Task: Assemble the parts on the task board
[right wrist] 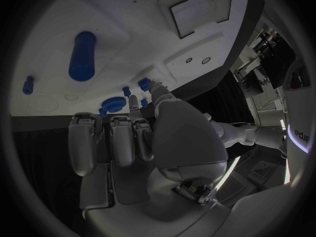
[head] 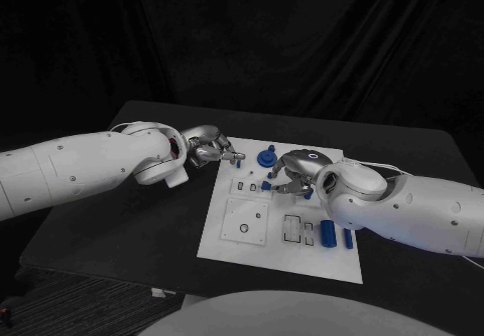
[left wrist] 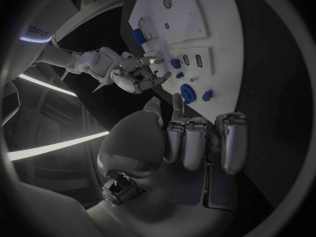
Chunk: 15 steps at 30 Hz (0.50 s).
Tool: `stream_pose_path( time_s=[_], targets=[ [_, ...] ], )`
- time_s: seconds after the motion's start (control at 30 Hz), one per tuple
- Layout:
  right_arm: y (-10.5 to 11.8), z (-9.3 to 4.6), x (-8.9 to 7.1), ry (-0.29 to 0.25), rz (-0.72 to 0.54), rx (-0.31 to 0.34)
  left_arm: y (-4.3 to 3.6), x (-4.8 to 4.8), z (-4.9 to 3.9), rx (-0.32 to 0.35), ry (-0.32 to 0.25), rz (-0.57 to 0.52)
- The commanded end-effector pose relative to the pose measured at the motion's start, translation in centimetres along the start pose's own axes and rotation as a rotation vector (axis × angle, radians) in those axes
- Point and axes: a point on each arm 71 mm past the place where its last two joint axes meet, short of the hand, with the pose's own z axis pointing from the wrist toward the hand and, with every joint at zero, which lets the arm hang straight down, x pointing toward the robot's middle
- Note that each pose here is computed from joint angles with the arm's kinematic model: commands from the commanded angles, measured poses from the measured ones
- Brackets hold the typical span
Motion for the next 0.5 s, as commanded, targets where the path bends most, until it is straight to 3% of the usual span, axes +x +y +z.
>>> stream_pose_path(
  time_s=[0.03, 0.5],
  targets=[
    [-0.04, 0.09, 0.22, 0.005, -0.009, 0.009, 0.0, 0.2, 0.1, -0.004, 0.02, -0.007],
    [0.49, 0.73, 0.95, 0.009, -0.007, -0.017, 0.36, 0.16, 0.44, -0.022, 0.035, -0.005]
  ],
)
